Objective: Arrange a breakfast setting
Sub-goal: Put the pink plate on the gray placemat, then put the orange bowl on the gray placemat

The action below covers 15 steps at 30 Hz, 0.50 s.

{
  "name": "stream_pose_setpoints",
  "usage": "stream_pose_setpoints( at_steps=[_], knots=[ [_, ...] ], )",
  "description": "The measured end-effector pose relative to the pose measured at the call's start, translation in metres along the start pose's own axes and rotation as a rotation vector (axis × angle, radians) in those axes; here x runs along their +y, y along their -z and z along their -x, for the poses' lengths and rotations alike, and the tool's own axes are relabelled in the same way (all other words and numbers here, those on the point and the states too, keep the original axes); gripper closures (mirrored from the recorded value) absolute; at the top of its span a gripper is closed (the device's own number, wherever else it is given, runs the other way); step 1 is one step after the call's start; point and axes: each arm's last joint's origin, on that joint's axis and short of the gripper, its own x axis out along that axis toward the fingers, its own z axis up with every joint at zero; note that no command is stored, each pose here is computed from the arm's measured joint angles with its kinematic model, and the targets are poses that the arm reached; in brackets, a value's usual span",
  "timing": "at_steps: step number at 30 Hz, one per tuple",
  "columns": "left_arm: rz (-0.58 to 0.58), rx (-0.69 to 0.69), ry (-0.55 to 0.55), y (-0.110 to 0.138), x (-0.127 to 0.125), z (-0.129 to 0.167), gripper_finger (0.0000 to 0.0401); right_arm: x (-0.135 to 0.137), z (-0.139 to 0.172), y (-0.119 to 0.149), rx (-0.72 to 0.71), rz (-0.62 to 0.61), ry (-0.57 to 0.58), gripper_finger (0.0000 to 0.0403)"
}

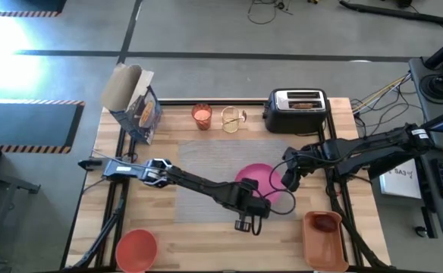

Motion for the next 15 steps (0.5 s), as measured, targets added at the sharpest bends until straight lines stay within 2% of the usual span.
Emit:
stream_pose_setpoints(
  at_steps=[9,15],
  knots=[
    [0.007,0.008,0.000,0.0007,-0.0003,0.0003,0.0358,0.0003,0.0000,-0.0002,-0.002,0.000,-0.003,0.0266],
    [0.005,0.068,-0.006,0.0068,-0.0035,0.0013,0.0332,0.0010,0.0000,-0.0009,-0.009,0.001,-0.011,0.0266]
  ],
)
